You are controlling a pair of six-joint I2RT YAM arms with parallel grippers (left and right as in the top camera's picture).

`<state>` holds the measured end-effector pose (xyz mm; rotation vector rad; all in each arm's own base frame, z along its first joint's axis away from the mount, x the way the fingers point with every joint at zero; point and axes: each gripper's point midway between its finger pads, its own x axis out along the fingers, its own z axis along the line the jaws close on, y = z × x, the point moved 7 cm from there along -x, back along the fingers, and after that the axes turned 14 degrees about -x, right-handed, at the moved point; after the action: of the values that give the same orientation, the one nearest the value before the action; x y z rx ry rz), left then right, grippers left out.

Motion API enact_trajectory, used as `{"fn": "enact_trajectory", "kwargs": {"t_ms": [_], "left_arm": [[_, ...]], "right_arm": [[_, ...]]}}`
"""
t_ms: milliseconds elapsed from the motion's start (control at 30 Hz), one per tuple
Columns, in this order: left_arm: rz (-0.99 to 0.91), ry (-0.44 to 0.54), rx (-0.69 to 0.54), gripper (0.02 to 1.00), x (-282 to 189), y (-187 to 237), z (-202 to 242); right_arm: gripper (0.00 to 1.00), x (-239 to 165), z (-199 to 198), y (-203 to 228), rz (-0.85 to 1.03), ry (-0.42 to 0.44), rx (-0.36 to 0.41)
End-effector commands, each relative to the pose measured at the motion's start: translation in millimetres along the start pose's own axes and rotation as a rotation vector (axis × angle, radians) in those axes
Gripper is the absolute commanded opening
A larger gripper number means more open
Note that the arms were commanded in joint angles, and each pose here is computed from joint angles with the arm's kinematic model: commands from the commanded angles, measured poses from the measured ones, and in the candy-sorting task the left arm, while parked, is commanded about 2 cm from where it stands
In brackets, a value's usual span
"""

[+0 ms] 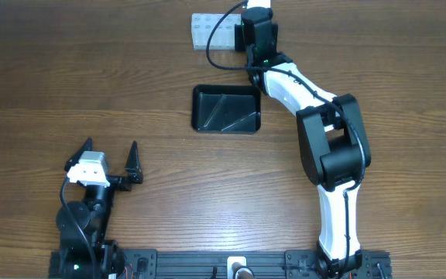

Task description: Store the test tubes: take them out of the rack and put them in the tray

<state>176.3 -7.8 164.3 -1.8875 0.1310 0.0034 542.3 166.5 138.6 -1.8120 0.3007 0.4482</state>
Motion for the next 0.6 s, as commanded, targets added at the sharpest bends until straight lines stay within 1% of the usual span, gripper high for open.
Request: {"fn": "enact_trajectory", "kwargs": {"t_ms": [33,233,367,467,600], "left_arm": [[0.002,0.010,0.010,0.998,-0.1,1.2,-0.2],[0.002,0.010,0.010,1.000,-0.1,1.2,-0.2],[0.002,0.010,0.010,1.000,-0.1,1.2,-0.2],[0.003,0.010,0.010,1.000,-0.1,1.3,-0.2],[0.002,0.010,0.010,1.000,-0.1,1.2,-0.2]], "right_arm": [[0.178,1.4,5.1,-0.4,-0.010,-0.013,-0.002],[0.134,-1.3,3.4,-7.0,-0.031,-0.010,0.004],[0.115,-14.9,-3.1,-26.3,-0.063,-0.005,0.013],[0.104,-37.6,-14.0,-54.9,-0.114,0.006,0.028],[0.099,-90.0,-36.7,-109.9,-0.233,0.023,0.064]]}}
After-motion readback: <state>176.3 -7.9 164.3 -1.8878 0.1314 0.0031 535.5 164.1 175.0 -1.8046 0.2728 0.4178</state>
